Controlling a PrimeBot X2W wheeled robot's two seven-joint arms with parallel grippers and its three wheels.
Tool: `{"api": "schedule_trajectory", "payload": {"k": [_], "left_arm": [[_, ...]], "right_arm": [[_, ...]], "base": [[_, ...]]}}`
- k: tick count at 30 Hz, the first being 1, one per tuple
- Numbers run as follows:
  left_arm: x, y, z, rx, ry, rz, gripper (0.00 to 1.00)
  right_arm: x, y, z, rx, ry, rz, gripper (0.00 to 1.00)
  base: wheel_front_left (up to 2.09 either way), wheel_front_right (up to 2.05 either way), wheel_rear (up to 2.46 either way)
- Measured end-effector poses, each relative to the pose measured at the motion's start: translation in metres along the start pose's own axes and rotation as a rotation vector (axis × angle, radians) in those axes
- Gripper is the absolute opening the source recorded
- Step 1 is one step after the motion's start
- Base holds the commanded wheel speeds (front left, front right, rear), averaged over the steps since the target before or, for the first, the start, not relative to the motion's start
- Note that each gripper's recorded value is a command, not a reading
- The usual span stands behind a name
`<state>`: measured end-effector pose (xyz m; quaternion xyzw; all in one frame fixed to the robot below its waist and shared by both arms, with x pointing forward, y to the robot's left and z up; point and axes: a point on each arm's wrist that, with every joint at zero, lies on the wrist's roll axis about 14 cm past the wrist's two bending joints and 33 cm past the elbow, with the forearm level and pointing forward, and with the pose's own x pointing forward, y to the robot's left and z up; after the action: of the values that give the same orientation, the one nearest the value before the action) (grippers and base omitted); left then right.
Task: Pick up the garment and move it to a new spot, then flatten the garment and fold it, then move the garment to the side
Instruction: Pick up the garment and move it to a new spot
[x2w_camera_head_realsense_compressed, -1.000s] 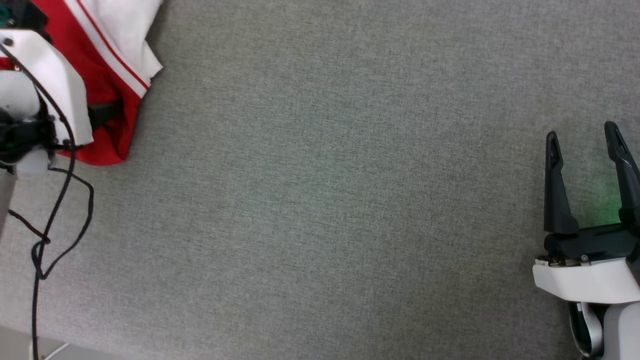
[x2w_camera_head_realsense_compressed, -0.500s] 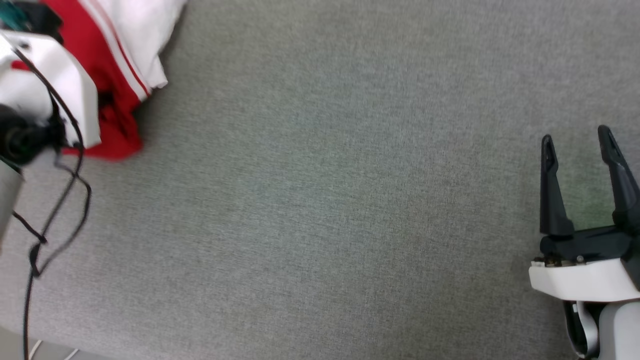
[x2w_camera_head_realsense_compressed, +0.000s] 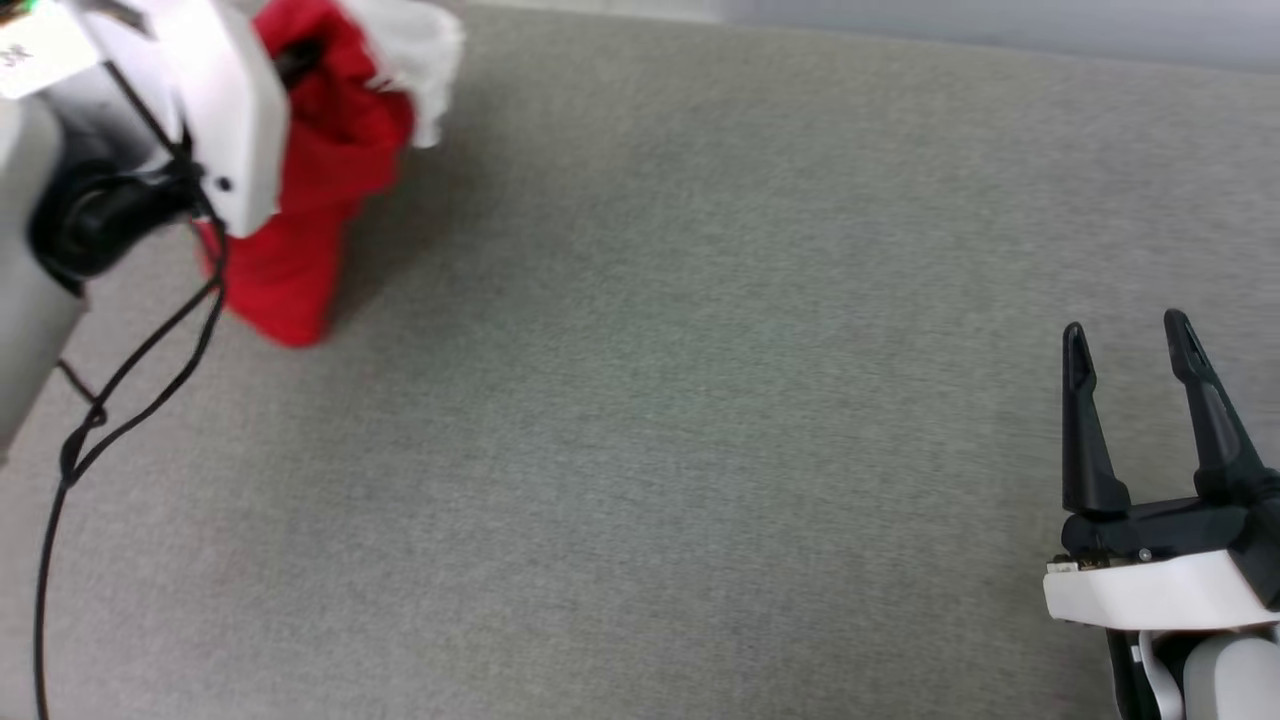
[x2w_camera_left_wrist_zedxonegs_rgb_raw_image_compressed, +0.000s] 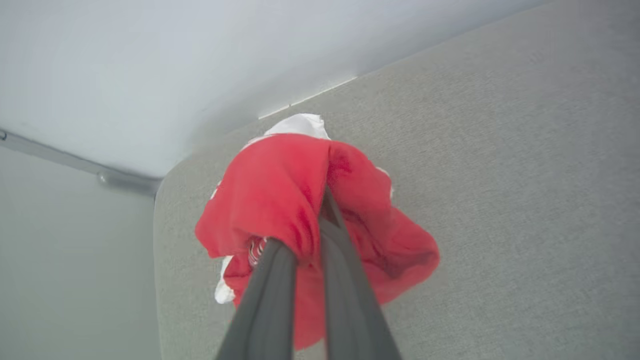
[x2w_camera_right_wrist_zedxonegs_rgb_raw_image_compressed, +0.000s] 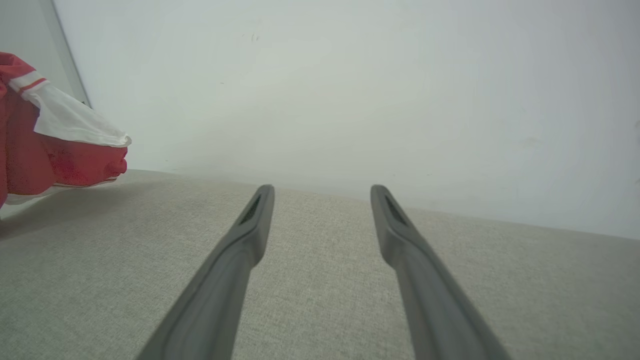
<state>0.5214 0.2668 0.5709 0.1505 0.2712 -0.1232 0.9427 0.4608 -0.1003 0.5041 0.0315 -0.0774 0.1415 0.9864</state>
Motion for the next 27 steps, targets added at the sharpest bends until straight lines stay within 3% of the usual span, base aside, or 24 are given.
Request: {"api": "schedule_trajectory", "payload": {"k": [7,15,20,24,26,27], "left_arm": [[0.013,-0.105,0.065,0.167,-0.174,-0.249,0.00],[0.021,-0.257,0.096,0.278,-0.326,-0.603,0.00],[0.019,-0.339,0.075,0.289,-0.324,-0.807,0.00],[0.017,-0.384,0.037,0.255,-0.248,-0.927,0.00],[0.011,-0.404,0.005,0.259,-0.171,-0.977,0.00],[-0.006,-0.430,-0.048,0.251,-0.041,-1.054,0.00]], "right_arm": [[-0.024,-0.029,0.016,-0.012,-0.010,-0.093,1.00],[-0.050,-0.062,0.027,-0.036,-0.012,-0.200,1.00],[-0.066,-0.082,0.029,-0.051,-0.001,-0.266,1.00],[-0.075,-0.092,0.027,-0.056,0.013,-0.301,1.00],[-0.078,-0.096,0.026,-0.059,0.020,-0.313,1.00],[-0.080,-0.098,0.023,-0.056,0.028,-0.323,1.00]], "base": [[0.00,0.00,0.00],[0.00,0.00,0.00],[0.00,0.00,0.00],[0.00,0.00,0.00],[0.00,0.00,0.00],[0.00,0.00,0.00]]}}
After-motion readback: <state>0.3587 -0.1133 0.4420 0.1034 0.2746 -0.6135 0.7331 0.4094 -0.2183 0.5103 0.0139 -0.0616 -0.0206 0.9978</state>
